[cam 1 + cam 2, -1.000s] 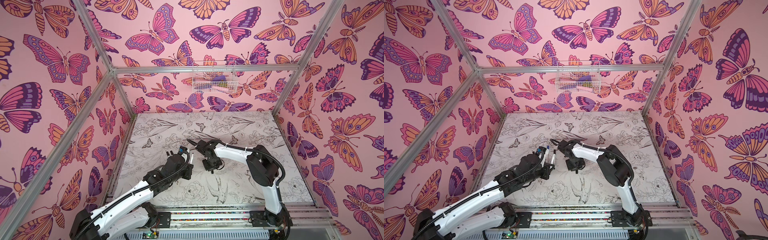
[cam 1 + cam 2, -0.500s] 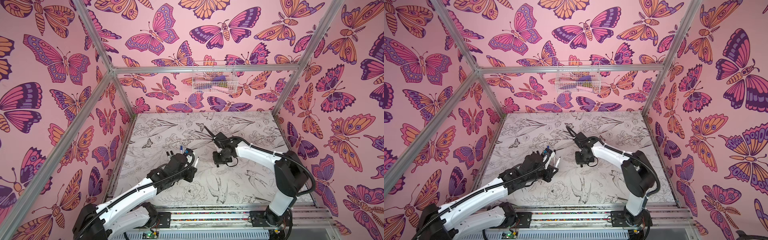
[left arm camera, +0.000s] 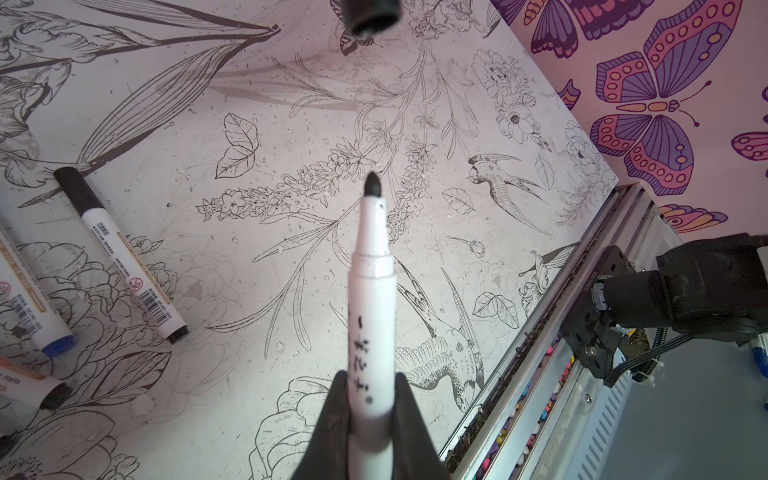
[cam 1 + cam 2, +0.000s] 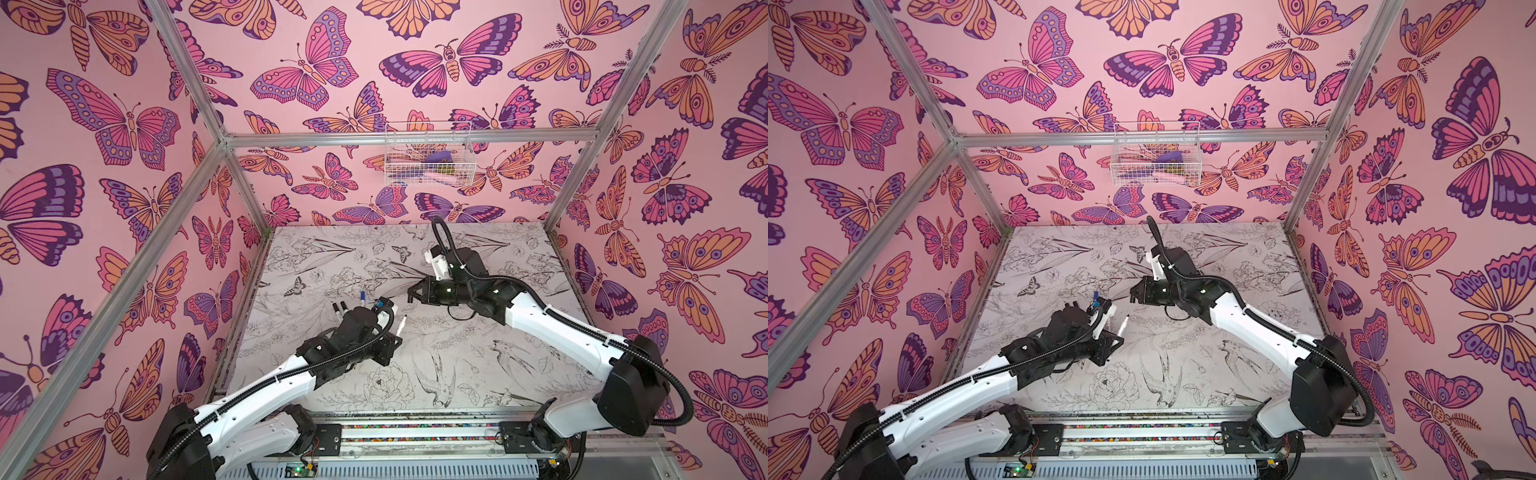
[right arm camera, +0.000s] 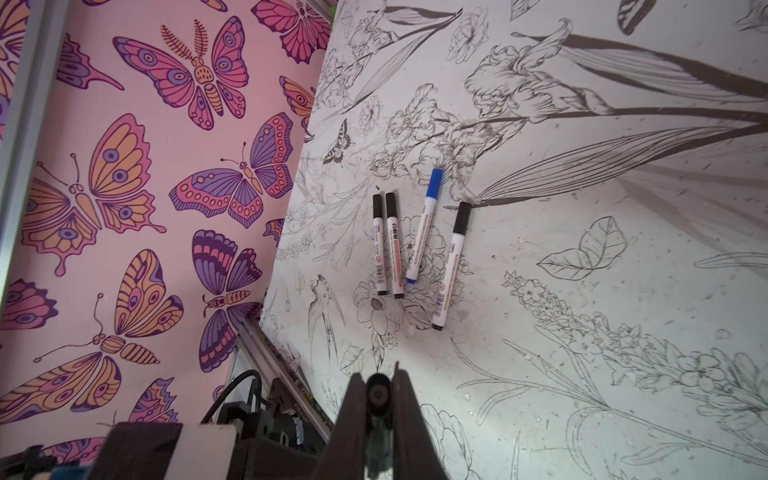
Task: Insert the pens into the pen caps
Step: 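Bring the held cap above the upright white marker in the left gripper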
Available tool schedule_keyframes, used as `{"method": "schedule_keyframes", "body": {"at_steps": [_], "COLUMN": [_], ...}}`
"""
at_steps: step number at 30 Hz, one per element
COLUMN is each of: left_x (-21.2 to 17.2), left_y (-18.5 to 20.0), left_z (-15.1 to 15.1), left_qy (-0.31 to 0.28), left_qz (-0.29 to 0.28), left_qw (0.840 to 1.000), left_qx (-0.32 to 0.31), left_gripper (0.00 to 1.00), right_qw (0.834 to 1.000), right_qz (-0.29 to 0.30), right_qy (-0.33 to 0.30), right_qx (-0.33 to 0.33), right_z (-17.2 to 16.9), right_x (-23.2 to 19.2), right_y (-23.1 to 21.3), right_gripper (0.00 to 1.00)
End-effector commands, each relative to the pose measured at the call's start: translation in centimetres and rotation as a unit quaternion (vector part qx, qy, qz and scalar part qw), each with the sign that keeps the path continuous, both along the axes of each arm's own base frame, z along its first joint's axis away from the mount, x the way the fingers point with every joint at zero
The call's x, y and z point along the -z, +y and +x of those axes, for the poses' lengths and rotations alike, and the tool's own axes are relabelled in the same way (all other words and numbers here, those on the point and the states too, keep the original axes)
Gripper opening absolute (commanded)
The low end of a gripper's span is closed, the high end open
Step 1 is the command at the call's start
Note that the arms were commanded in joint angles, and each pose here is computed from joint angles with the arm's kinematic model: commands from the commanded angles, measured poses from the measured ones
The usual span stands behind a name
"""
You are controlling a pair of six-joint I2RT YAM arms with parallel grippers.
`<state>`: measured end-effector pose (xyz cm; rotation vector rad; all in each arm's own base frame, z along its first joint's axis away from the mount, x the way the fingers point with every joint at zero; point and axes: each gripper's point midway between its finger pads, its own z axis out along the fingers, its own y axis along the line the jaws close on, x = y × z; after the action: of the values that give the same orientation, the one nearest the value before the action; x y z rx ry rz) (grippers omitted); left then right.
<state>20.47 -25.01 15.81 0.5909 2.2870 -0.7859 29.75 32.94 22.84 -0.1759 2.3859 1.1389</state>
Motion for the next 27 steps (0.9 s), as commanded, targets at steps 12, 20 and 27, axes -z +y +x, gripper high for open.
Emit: {"method": "schedule_keyframes", "body": {"at_steps": [12, 20, 27], "left_x": [-1.3, -1.4, -1.4], "left_y": [0.1, 0.2, -0.1], "left_z": [0.4, 0.6, 1.0], "left_qy": [-0.023, -0.028, -0.03], "left_qz": [-0.019, -0.017, -0.017], "left_qw": [0.999, 0.999, 0.999], "left_qx": [-0.013, -0.018, -0.02], "left_gripper": [0.0, 0.0, 0.0], "right_qw": [0.999, 0.999, 0.998], "right_qz": [-0.014, -0.015, 0.004], "right_qy": [0.009, 0.015, 0.026], "right_qx": [-0.03, -0.043, -0.056], "right_z": [-1.8, -2.4, -3.1], "right_x": [1.0, 1.3, 1.3], "right_y": [0.7, 0.9, 1.7], "right_gripper": [0.0, 0.0, 0.0]}}
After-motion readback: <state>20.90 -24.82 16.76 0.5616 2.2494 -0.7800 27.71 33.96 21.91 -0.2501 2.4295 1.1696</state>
